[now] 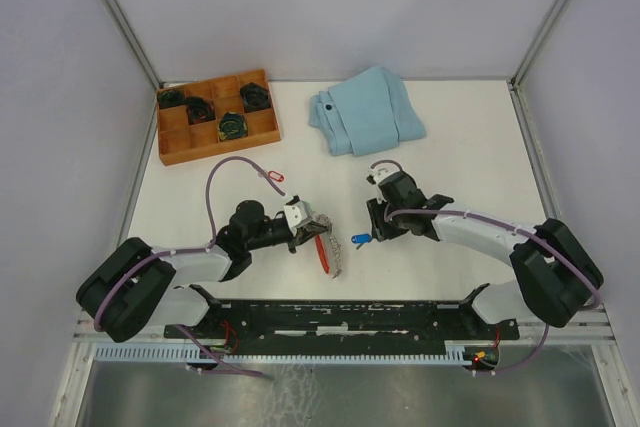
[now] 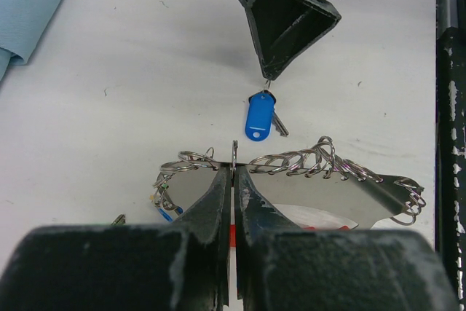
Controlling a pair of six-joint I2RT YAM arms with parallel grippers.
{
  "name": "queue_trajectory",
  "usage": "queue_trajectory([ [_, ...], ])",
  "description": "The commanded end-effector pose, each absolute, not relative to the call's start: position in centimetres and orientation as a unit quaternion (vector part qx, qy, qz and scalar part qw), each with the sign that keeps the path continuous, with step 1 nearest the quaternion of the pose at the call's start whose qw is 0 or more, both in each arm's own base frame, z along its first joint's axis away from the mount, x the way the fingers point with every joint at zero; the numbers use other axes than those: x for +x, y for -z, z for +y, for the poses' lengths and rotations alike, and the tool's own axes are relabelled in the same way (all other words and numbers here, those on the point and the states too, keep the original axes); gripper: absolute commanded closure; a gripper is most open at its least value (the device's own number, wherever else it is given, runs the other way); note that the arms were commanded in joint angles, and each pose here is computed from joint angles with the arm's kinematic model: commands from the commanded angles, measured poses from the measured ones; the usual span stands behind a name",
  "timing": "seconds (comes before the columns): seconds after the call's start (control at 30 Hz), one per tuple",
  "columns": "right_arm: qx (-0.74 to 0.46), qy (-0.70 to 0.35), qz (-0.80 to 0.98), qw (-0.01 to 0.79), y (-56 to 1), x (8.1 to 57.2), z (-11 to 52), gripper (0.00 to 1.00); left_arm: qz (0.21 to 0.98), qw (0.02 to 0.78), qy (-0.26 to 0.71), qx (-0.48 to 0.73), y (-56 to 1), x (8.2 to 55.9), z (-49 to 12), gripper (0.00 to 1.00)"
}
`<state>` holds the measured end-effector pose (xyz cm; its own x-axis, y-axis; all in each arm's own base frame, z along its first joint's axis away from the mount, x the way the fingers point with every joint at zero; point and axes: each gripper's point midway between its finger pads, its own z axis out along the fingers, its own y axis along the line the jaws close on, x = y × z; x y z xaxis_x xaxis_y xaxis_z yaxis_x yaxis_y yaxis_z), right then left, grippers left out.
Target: Put the keys on the keyring
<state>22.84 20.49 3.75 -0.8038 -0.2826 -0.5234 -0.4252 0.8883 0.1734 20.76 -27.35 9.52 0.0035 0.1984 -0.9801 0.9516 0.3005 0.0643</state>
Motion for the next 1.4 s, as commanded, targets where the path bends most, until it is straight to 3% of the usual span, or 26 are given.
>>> queue_trajectory([
  [0.0,-0.21,-0.187,0.92,0.273,-3.4,23.6,22.0,0.56,0.566,0.567,0.354,0.482,-12.4,21.5,-28.1,0.97],
  [0.5,-0.233,-0.221,0.912,0.256,-1.8,22.8,23.1,0.58,0.56,0.566,0.361,0.485,-12.6,21.3,-28.2,0.97],
  [0.87,-0.246,-0.261,0.902,0.24,-3.1,21.2,23.8,0.73,0.56,0.565,0.363,0.486,-12.6,21.2,-28.3,0.97],
  [1.37,-0.256,-0.29,0.894,0.225,-3.3,20.3,24.5,0.77,0.56,0.564,0.364,0.486,-12.5,21.2,-28.3,0.97],
])
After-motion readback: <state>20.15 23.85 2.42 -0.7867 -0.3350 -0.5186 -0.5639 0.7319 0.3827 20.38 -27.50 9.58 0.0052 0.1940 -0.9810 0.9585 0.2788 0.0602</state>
